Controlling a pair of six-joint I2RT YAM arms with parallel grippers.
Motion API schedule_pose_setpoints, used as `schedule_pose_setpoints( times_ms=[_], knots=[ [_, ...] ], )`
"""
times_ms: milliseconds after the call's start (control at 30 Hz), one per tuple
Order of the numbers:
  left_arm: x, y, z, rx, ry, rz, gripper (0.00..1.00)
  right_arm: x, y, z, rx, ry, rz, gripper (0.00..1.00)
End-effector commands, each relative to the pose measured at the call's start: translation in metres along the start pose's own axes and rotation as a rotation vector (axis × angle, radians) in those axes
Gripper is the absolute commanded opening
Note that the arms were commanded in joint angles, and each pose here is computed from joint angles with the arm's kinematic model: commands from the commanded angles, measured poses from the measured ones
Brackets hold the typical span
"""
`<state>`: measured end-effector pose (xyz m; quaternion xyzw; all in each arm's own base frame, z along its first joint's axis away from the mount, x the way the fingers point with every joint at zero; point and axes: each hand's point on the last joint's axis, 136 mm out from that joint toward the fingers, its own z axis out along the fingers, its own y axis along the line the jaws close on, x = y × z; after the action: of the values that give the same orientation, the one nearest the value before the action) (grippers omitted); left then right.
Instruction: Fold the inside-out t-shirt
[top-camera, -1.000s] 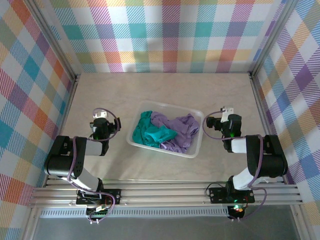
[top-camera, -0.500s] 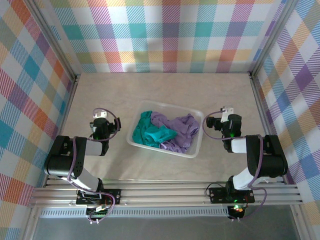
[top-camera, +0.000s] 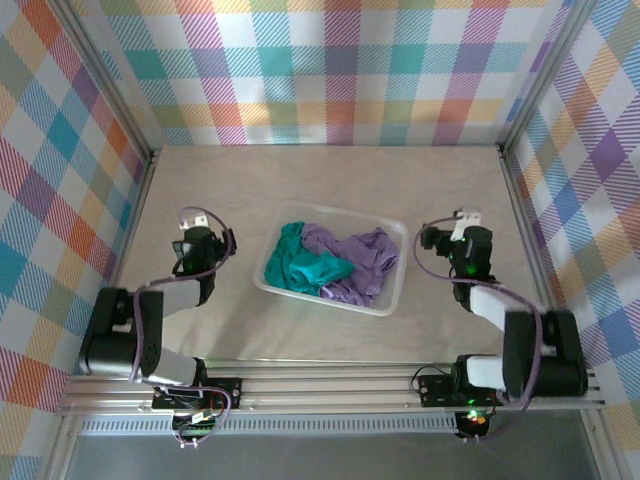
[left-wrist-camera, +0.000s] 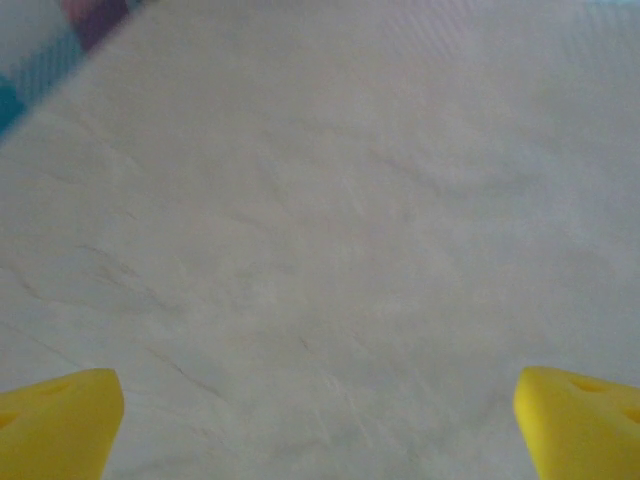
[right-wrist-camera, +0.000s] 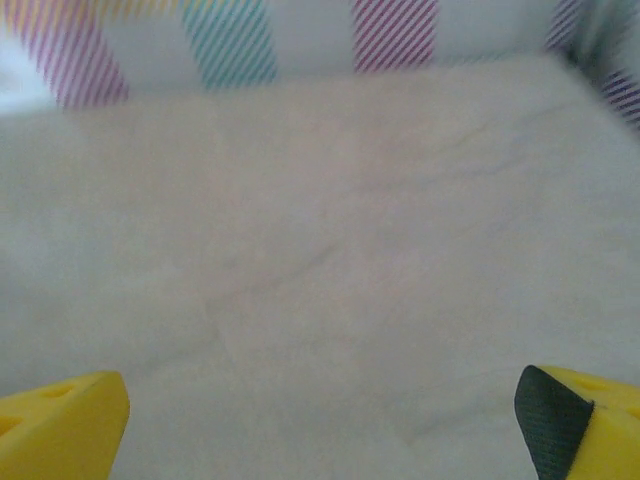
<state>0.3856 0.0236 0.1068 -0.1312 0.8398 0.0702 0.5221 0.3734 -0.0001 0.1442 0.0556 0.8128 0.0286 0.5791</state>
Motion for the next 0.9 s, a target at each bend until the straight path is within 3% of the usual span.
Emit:
schedule_pose_setpoints(
  times_ms=[0,67,133,200,267,433,667,767,867],
  knots=[
    [-0.033,0.027,-0.03,-0.139,-0.001,-0.142,0.99,-0.027,-0.024,-0.032,0.146,-0.023,0.176,1.0],
    [-0.037,0.013,-0.042,-0.048,0.041,-0.216,0.98,-0.037,-0.004,-0.048,0.046,0.021,0.224,0.97],
    [-0.038,-0.031,-0.056,0.199,0.105,-0.288,0.93,-0.038,0.049,-0.059,-0.185,0.097,0.209,0.89],
    [-0.036,-0.069,-0.072,0.386,0.159,-0.347,0.93,-0.026,0.116,-0.075,-0.402,0.196,0.07,0.89],
    [-0.03,-0.092,-0.086,0.484,0.229,-0.359,0.93,0.0,0.182,-0.106,-0.639,0.309,-0.139,0.91],
    [-0.004,-0.078,-0.091,0.363,0.336,-0.276,0.94,0.048,0.268,-0.148,-0.895,0.529,-0.345,0.93],
    [0.001,-0.074,-0.092,0.342,0.359,-0.23,0.95,0.085,0.323,-0.109,-0.897,0.649,-0.495,0.91],
    [0.011,-0.072,-0.09,0.319,0.385,-0.211,0.95,0.091,0.345,-0.097,-0.924,0.67,-0.501,0.74],
    [0.017,-0.073,-0.088,0.318,0.405,-0.203,0.95,0.091,0.361,-0.089,-0.942,0.682,-0.486,0.5]
  ],
)
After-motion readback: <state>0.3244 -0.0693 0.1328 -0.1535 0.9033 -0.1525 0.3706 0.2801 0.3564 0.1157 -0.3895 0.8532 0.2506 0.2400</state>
